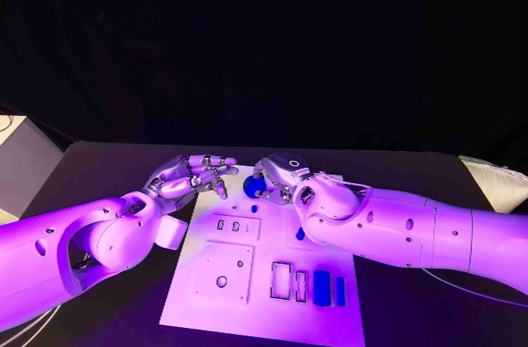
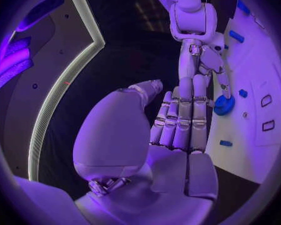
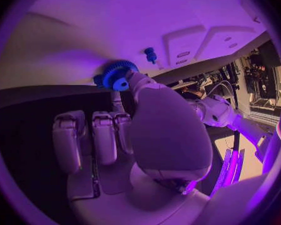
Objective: Assemble the parts on the task board
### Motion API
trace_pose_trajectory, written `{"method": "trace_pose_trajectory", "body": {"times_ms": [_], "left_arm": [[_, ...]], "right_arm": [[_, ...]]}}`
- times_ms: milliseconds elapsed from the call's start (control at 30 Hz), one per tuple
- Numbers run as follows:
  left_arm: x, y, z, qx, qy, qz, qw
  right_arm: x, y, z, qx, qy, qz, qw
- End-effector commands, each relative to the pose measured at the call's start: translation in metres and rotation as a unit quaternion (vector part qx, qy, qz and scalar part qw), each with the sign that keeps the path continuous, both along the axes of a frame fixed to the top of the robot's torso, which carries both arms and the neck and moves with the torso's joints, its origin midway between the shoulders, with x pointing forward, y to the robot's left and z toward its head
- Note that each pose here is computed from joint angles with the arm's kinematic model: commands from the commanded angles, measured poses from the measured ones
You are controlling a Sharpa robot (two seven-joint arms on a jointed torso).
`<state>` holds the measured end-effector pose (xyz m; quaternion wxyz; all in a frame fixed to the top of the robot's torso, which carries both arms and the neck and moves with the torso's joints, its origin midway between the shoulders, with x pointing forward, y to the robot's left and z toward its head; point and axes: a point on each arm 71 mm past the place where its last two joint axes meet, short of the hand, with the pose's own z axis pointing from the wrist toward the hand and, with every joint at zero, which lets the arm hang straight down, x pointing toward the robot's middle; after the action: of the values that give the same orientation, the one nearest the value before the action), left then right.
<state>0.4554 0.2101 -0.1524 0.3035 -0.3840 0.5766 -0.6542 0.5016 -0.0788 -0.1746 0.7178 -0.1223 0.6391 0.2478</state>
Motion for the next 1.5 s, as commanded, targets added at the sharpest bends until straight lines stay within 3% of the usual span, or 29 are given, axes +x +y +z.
{"method": "trace_pose_trajectory", "body": {"times_ms": [33,633,1000,1300,1500], "left_arm": [[-0.0007,-0.002,0.0013,-0.005,-0.002,-0.01,1.0],[-0.0004,-0.002,0.001,-0.004,-0.001,-0.01,1.0],[-0.0002,-0.002,0.0008,-0.003,-0.001,-0.01,1.0],[-0.0003,-0.001,0.0008,-0.003,-0.001,-0.009,1.0],[-0.0002,0.0,0.0008,-0.003,-0.001,-0.008,1.0]], "right_arm": [[0.0,0.0,-0.002,-0.009,0.0,-0.002,1.0],[0.0,0.0,-0.007,0.0,0.042,0.017,0.999],[0.001,-0.006,-0.01,-0.004,0.058,0.012,0.998],[0.003,-0.015,-0.011,-0.007,0.059,-0.001,0.998],[-0.001,-0.02,-0.009,-0.001,0.052,0.0,0.999]]}}
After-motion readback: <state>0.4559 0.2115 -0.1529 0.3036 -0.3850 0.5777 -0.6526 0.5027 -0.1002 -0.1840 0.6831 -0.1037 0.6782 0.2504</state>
